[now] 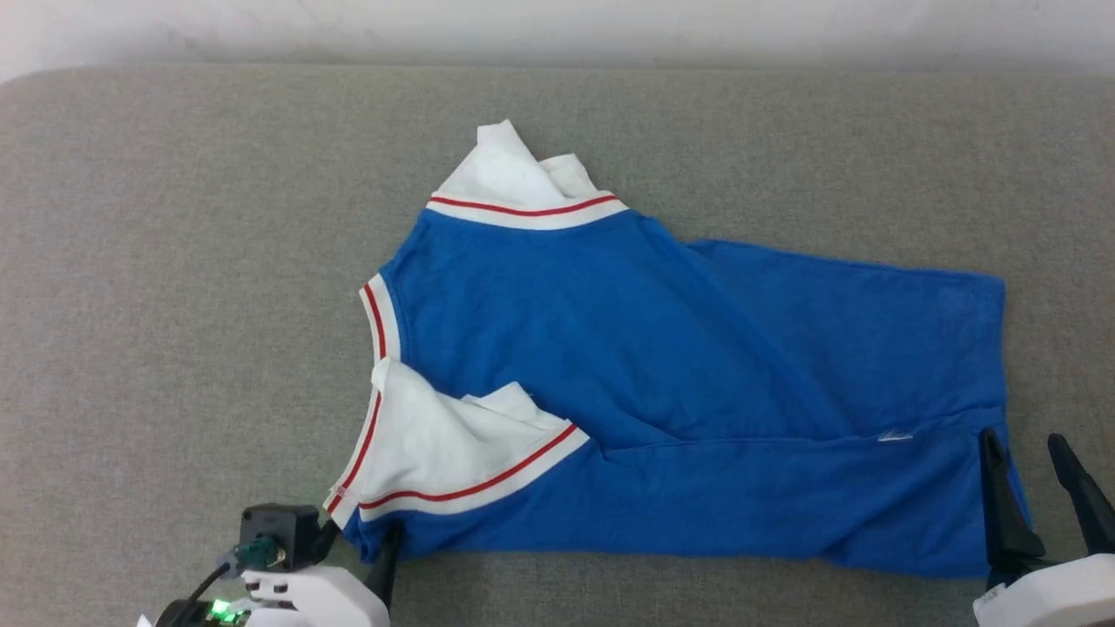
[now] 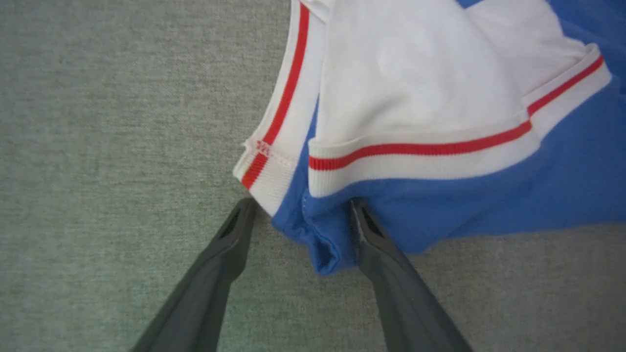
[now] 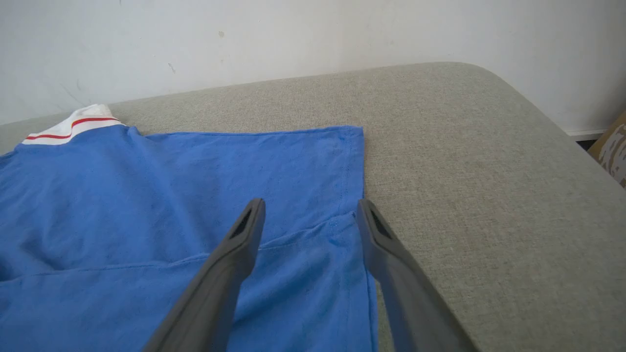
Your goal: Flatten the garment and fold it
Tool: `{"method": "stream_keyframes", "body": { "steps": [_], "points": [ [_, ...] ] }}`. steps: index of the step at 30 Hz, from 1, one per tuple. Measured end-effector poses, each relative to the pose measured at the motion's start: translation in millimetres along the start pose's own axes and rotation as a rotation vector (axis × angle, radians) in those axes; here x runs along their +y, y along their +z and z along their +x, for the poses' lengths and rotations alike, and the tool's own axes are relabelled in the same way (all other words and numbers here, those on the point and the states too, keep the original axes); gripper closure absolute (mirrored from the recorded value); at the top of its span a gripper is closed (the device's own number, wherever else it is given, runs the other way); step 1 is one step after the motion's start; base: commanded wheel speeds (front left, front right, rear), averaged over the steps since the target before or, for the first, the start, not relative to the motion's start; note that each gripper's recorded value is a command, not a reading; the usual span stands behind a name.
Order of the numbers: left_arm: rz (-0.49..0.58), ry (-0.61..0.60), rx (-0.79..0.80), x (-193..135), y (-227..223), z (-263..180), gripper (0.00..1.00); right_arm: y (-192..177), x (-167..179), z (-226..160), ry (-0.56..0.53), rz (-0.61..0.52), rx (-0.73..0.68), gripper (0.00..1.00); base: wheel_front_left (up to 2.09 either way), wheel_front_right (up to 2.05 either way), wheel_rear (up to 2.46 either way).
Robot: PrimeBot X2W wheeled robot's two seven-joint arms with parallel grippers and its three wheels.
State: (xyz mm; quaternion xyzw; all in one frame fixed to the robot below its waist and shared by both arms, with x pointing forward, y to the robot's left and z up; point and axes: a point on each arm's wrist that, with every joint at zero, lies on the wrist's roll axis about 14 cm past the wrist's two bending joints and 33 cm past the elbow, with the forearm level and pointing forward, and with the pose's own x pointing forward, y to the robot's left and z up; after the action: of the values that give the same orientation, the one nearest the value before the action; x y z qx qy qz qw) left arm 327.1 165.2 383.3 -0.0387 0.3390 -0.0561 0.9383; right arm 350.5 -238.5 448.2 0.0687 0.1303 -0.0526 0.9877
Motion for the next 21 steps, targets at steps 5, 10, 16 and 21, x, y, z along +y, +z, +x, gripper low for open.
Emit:
{"method": "stream_keyframes", "body": {
  "steps": [5,10,16,21],
  "points": [
    [0.009,-0.059,0.031,-10.5,-0.9,8.0,1.00,-3.2,-3.2,1.6,0.000,-0.012,0.017,0.00,0.00,0.00,0.00],
    [-0.020,-0.064,0.010,-11.3,4.0,9.2,1.00,5.6,-3.3,8.2,0.031,-0.062,0.019,0.00,0.00,0.00,0.00],
    [-0.064,-0.004,-0.064,5.2,21.3,5.2,1.00,-2.9,-15.5,9.7,0.033,-0.107,0.143,0.00,0.00,0.00,0.00],
    [-0.077,0.028,-0.086,15.3,24.5,1.2,1.00,-45.2,-28.5,-5.3,0.003,-0.101,0.376,0.00,0.00,0.00,0.00]
  ]
}}
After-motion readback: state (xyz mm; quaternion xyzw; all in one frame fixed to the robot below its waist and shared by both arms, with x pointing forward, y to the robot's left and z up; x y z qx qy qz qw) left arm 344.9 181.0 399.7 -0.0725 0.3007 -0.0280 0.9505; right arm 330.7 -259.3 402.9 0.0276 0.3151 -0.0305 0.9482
